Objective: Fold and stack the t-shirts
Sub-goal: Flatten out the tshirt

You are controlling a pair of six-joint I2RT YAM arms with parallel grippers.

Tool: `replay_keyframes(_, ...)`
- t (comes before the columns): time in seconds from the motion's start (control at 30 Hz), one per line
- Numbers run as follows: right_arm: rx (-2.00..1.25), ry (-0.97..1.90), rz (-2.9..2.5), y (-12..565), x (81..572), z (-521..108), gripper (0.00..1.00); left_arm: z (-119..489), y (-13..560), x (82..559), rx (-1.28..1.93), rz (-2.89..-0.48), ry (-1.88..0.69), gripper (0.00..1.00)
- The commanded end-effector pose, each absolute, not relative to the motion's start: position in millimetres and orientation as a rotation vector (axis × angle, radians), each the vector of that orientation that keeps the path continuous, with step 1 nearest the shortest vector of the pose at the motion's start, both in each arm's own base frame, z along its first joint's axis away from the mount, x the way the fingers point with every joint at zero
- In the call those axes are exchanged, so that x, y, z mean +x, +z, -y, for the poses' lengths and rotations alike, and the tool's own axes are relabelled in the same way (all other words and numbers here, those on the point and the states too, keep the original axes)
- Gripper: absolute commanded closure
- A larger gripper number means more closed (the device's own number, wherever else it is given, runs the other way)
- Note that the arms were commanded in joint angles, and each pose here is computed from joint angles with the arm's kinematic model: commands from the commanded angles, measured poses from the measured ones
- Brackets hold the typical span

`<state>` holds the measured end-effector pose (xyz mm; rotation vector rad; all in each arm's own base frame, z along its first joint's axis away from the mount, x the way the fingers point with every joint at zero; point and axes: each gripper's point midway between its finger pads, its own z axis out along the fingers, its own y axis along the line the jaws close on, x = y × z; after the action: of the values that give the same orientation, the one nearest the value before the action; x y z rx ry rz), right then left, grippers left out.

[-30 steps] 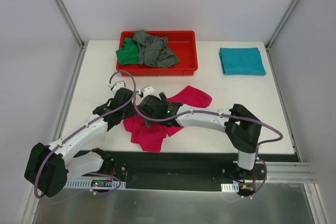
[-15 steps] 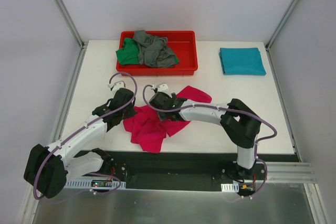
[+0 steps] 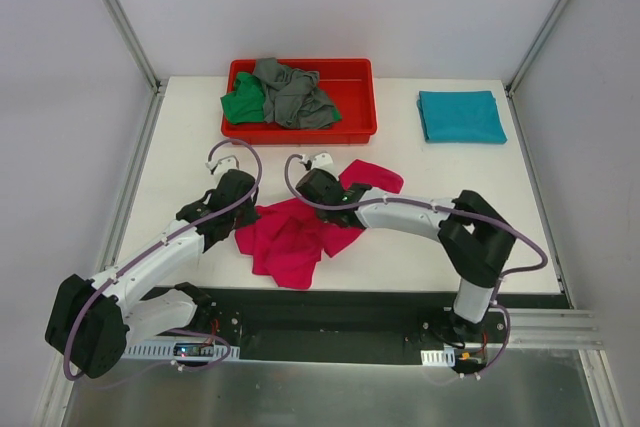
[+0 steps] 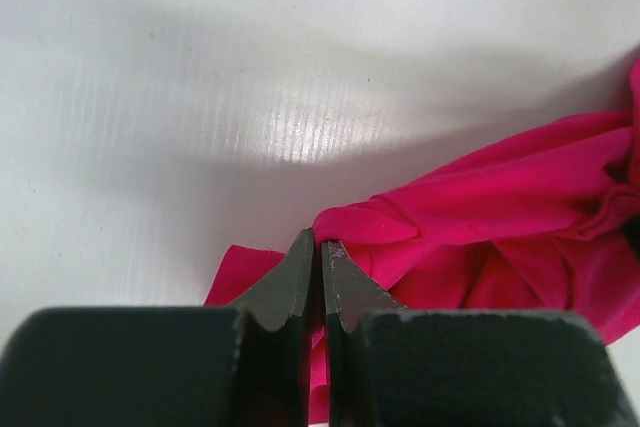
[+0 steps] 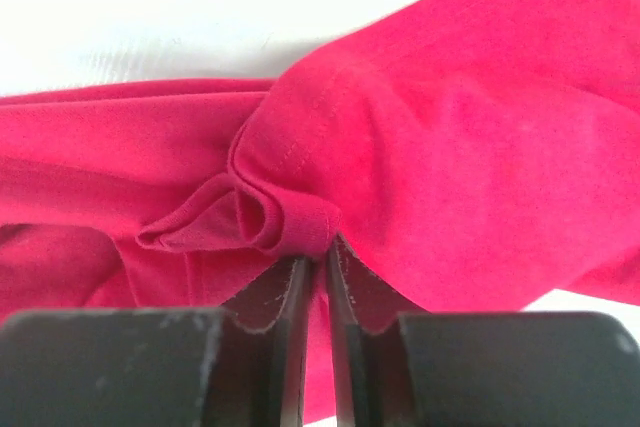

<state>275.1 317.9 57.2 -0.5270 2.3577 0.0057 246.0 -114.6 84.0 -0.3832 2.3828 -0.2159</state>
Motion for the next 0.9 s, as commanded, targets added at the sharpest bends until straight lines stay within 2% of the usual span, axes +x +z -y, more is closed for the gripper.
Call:
replay_keyframes(0.0,-0.463,-0.003,-2.276,96,282,-296,0.88,102,88,249,-0.386,-2.341,-0.145,1.00)
replay_keyframes(0.2,-0.407,0.033,-2.253,120,275,-255,0.90,96,89,250,-0.396,-2.322,-0.107,1.00)
replay_keyframes(0.3,-0.355,0.051,-2.268,120,268,-225,1.00,91,90,251,-0.410,-2.315,-0.085,1.00)
replay_keyframes(0.53,-0.175,0.082,-2.194,139,263,-163,1.00,85,105,259,-0.390,-2.281,-0.039,1.00)
replay_keyframes(0.7,-0.099,0.157,-1.990,222,270,-139,1.00,88,178,277,-0.310,-2.136,-0.089,1.00)
replay_keyframes(0.87,-0.096,0.225,-1.818,320,254,-121,0.99,98,274,268,-0.226,-1.935,-0.293,1.00)
